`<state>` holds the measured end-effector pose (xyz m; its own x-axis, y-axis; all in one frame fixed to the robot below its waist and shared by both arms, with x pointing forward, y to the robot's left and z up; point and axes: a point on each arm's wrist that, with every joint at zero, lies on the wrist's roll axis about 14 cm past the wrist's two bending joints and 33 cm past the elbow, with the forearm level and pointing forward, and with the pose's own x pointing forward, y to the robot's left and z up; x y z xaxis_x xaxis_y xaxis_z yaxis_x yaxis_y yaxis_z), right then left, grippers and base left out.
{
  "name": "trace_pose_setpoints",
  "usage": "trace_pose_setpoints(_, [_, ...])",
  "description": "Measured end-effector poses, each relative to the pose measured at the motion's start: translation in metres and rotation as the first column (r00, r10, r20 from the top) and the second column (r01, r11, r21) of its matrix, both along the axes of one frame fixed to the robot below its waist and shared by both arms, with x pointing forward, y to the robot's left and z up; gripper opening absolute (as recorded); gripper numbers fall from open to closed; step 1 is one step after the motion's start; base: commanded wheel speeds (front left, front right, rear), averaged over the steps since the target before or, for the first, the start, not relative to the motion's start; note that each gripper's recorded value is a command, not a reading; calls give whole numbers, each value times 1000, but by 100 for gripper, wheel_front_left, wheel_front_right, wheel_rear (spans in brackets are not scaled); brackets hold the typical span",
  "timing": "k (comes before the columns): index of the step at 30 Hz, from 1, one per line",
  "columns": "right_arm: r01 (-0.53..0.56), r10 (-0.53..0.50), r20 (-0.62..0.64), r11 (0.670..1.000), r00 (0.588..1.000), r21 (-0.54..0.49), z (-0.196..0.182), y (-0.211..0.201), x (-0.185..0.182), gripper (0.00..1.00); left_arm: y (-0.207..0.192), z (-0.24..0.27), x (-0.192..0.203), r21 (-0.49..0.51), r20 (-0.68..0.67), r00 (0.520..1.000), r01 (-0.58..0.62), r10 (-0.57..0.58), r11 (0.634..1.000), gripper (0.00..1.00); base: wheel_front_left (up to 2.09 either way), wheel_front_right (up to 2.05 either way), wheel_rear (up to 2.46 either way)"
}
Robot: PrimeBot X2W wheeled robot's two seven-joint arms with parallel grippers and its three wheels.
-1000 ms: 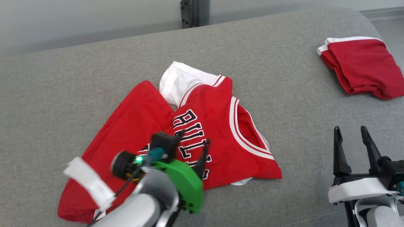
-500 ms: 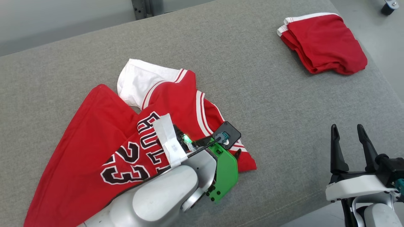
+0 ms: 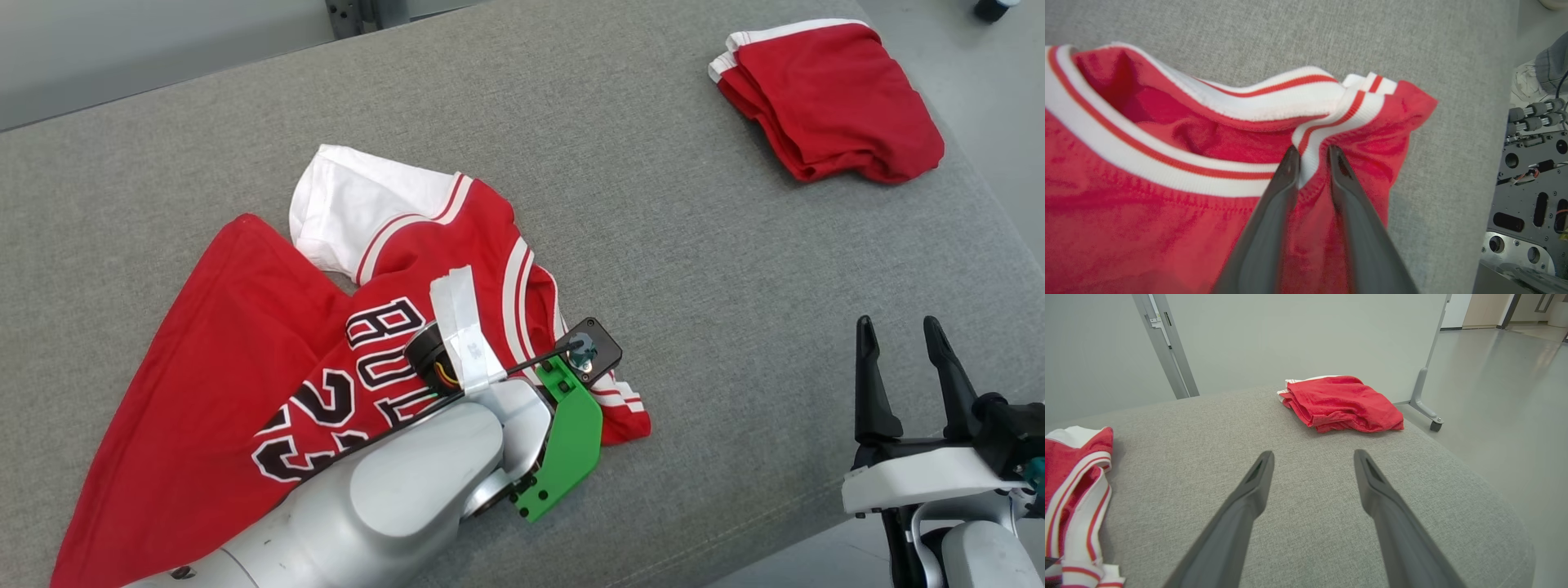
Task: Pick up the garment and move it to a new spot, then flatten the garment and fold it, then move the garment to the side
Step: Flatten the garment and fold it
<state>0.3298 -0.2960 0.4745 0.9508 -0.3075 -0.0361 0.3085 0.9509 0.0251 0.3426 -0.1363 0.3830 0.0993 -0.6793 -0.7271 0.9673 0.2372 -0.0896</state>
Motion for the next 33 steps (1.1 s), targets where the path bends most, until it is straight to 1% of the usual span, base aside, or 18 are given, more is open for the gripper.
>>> trace_pose_setpoints(4, [7, -7, -1, 1000, 1000, 0, 0, -2, 0, 100, -1, 4, 4, -38, 1, 1000, -25, 25, 999, 0, 0, 0, 0])
trace_pose_setpoints(7, [8, -8, -5, 1000, 1000, 1, -2, -3, -1, 100, -3, 16, 18, -104, 11, 995, -95, 97, 990, 0, 0, 0, 0])
trace_pose_setpoints(9, [0, 0, -4, 1000, 1000, 2, -3, -1, 1, 100, -3, 27, 31, -166, 13, 985, -167, 171, 972, 0, 0, 0, 0])
trace_pose_setpoints(14, [-19, 19, 0, 1000, 1000, -7, -1, 3, 7, 100, 3, 50, 58, -273, -25, 950, -306, 311, 912, 0, 0, 0, 0])
trace_pose_setpoints(17, [-32, 32, 0, 999, 1000, -10, -1, 7, 10, 100, 16, 56, 78, -311, -43, 913, -397, 405, 864, 0, 0, 0, 0])
trace_pose_setpoints(18, [-34, 34, 0, 999, 999, -11, -1, 7, 11, 100, 23, 55, 85, -310, -37, 900, -424, 435, 851, 0, 0, 0, 0])
trace_pose_setpoints(20, [-41, 41, -1, 999, 999, -15, -2, 9, 13, 100, 38, 51, 101, -312, -42, 857, -500, 514, 808, 0, 0, 0, 0])
trace_pose_setpoints(23, [-48, 48, -6, 999, 999, -15, -3, 11, 14, 100, 62, 39, 121, -299, -7, 798, -577, 603, 760, 0, 0, 0, 0])
trace_pose_setpoints(24, [-49, 49, -9, 999, 999, -15, -4, 11, 14, 100, 70, 35, 127, -294, 1, 775, -604, 632, 741, 23, 0, 0, 0])
trace_pose_setpoints(25, [-49, 49, -9, 999, 999, -15, -4, 11, 15, 100, 77, 30, 132, -289, 10, 755, -625, 656, 725, 31, 0, 0, 0])
trace_pose_setpoints(26, [-48, 48, -10, 999, 999, -16, -4, 11, 15, 100, 83, 26, 136, -285, 22, 739, -641, 673, 713, 100, 0, 0, 0])
trace_pose_setpoints(28, [-45, 45, -12, 999, 999, -16, -4, 10, 14, 100, 93, 21, 142, -285, 48, 711, -663, 701, 692, 100, 0, 0, 0])
trace_pose_setpoints(33, [-33, 33, -11, 999, 999, -17, -4, 7, 10, 100, 111, 25, 153, -339, 72, 637, -708, 768, 619, 100, 0, 0, 0])
